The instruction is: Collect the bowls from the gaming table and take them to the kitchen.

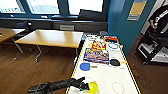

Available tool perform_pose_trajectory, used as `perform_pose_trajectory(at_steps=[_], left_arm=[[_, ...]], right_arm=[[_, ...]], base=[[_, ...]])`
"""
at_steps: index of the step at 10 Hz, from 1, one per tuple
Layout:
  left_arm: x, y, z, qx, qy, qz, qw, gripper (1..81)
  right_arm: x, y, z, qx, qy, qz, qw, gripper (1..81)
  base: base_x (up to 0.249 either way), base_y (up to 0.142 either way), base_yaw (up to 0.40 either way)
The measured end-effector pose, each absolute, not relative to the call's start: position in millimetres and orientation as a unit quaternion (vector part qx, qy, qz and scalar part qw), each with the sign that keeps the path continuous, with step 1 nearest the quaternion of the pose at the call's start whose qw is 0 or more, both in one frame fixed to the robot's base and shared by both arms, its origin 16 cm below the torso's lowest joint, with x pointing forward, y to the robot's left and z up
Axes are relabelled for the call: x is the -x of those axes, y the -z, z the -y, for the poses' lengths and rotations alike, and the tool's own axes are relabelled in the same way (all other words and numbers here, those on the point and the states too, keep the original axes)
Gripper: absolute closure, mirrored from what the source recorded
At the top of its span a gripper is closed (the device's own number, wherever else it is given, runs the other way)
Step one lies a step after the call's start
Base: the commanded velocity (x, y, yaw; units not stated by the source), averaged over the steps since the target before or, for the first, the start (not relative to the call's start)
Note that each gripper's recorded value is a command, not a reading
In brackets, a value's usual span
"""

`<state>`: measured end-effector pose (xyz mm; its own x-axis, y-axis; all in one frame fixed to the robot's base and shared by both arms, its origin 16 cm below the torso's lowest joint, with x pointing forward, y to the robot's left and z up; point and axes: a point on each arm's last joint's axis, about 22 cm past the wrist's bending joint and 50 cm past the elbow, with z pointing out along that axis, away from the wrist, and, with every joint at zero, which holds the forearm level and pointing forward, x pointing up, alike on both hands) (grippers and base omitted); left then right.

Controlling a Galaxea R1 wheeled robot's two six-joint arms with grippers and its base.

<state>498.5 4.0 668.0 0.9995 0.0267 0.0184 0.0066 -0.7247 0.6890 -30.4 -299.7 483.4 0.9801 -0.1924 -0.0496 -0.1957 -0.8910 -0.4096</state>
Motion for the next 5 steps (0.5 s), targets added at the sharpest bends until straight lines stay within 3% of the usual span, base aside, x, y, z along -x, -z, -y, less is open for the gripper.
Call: perform_pose_trajectory(at_steps=[2,5], left_arm=[[-498,-726,26,-0.909,-0.024,0.044,0.415,81.1],[-491,-757,-23,-0.904,-0.032,0.057,0.422,81.1]], right_arm=[[31,-484,296,0.972,-0.006,-0.099,0.214,81.1],[31,-486,282,0.969,-0.008,-0.100,0.226,81.1]], base=[[0.000,0.000,0.000],[0.000,0.000,0.000]])
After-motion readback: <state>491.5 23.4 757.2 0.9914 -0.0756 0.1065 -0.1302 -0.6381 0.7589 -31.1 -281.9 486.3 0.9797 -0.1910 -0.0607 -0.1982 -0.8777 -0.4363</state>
